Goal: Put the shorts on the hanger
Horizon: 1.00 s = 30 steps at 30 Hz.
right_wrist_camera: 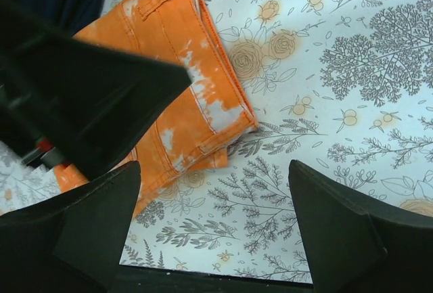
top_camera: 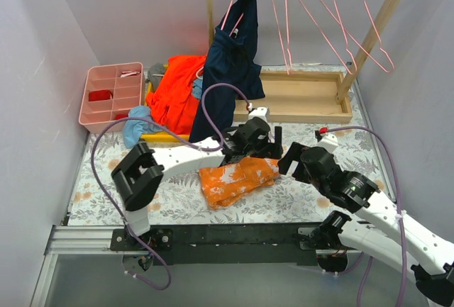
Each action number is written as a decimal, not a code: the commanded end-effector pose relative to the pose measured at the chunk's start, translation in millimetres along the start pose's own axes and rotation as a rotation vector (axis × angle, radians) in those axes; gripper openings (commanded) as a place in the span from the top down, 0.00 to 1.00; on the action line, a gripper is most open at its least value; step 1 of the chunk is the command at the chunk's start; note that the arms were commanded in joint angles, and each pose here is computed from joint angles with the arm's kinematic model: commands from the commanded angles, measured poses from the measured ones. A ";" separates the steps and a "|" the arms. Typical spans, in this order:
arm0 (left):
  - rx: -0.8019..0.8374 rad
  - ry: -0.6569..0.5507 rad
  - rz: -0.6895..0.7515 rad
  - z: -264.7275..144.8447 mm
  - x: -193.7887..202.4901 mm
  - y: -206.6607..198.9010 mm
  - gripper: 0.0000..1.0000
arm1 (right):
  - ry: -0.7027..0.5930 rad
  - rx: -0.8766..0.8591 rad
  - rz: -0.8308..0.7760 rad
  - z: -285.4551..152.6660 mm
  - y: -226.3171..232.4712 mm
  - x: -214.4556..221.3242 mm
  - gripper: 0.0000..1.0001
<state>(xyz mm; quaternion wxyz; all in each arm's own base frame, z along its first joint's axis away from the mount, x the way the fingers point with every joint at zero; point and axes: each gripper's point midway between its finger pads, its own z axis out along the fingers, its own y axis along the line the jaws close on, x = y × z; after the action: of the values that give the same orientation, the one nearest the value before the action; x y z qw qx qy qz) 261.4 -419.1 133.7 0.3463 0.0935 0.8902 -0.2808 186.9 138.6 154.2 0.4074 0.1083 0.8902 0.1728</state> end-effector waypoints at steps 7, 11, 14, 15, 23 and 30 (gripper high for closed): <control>0.102 -0.091 0.034 88.6 -17.3 -47.3 0.02 | -0.009 -0.009 0.087 -9.8 -9.6 3.9 0.04; -0.043 -0.085 -0.053 108.9 0.0 -9.6 0.02 | -0.014 -0.010 0.072 -12.3 -9.2 0.8 0.04; -0.116 -0.069 -0.115 91.4 19.9 22.0 0.02 | -0.012 0.000 0.060 -13.9 -10.1 -0.8 0.04; -0.097 -0.088 -0.132 73.9 13.2 20.2 0.02 | -0.012 0.004 0.059 -14.7 -11.4 -0.9 0.04; -0.182 -0.023 -0.271 -24.1 83.1 101.5 0.03 | -0.018 -0.002 0.058 -12.7 -11.6 0.3 0.04; -0.282 -0.099 -0.396 -99.2 90.6 154.3 0.10 | 0.018 -0.015 0.051 -2.8 -5.8 9.9 0.04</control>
<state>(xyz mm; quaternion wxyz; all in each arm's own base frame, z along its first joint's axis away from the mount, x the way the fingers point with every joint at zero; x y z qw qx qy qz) 205.9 -295.7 71.7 0.3360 -0.0790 0.8979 -0.2731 173.2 127.7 148.7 0.3948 0.1277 0.8919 0.1800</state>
